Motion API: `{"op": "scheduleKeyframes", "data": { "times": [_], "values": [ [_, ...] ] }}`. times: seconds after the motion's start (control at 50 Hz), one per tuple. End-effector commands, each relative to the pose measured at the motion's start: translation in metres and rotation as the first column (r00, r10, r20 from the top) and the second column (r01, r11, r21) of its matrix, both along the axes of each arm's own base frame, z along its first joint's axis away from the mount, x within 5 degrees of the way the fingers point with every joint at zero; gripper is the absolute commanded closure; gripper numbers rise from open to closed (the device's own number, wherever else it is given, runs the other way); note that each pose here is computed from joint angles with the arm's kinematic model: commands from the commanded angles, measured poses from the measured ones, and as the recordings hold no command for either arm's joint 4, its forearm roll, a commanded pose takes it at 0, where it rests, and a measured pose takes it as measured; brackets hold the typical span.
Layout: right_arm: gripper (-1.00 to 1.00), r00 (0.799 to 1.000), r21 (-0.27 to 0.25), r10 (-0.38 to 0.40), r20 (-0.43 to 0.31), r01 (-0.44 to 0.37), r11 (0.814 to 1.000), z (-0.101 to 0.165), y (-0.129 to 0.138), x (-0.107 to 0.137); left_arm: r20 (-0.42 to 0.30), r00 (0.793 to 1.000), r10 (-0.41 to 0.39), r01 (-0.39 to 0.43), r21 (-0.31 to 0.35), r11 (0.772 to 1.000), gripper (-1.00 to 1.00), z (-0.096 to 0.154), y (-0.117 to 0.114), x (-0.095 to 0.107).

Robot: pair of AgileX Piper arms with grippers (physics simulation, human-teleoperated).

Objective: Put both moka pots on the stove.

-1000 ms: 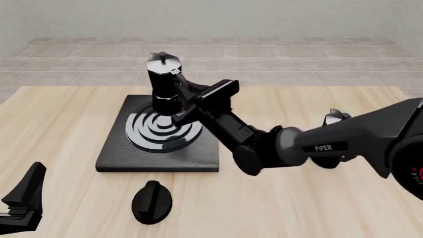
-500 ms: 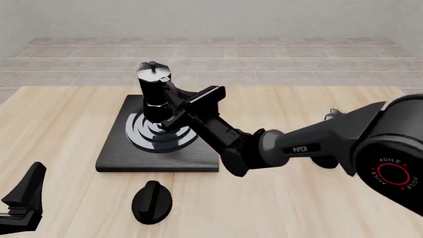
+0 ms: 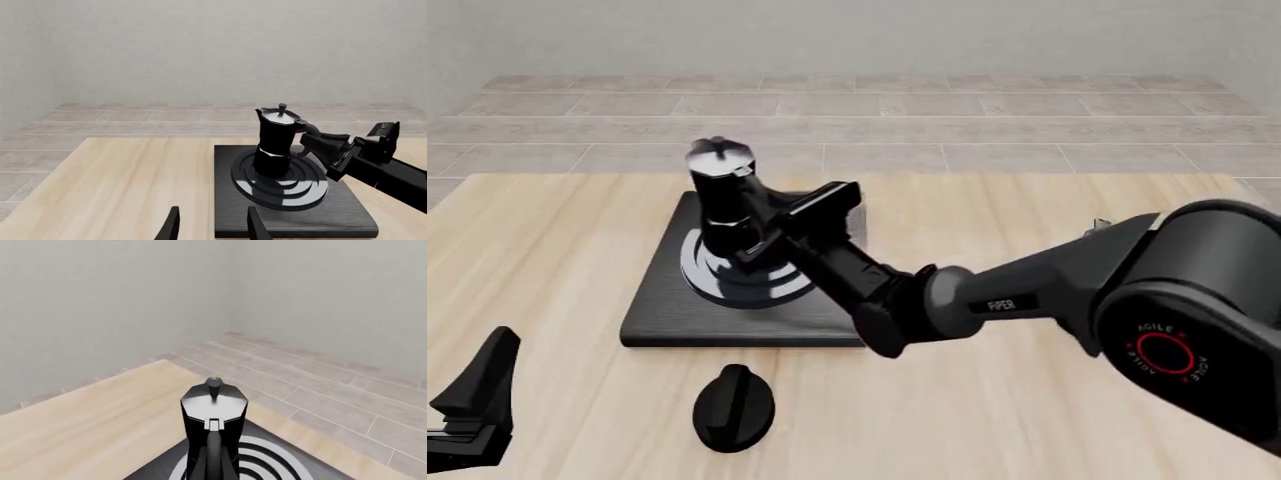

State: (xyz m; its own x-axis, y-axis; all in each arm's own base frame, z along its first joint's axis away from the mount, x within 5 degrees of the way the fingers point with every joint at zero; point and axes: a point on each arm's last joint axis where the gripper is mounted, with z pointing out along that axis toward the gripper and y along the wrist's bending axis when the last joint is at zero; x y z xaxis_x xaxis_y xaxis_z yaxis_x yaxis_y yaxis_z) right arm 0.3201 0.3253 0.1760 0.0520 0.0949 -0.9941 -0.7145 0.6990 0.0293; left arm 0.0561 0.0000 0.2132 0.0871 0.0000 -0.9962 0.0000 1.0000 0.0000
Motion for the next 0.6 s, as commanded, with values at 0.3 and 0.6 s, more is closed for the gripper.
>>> {"op": "scheduleKeyframes", "data": {
  "times": [0.3, 0.6],
  "values": [
    [1.00, 0.999, 0.063, 0.031, 0.008, -0.032, 0.998, 0.022, 0.015, -0.003, 0.000, 1.000, 0.000, 0.000, 0.000, 1.000, -1.00, 0.000, 0.000, 0.000],
    [1.00, 0.999, 0.027, 0.030, -0.027, -0.029, 0.999, 0.006, 0.023, 0.006, 0.000, 1.000, 0.000, 0.000, 0.000, 1.000, -1.00, 0.000, 0.000, 0.000]
  ]
}}
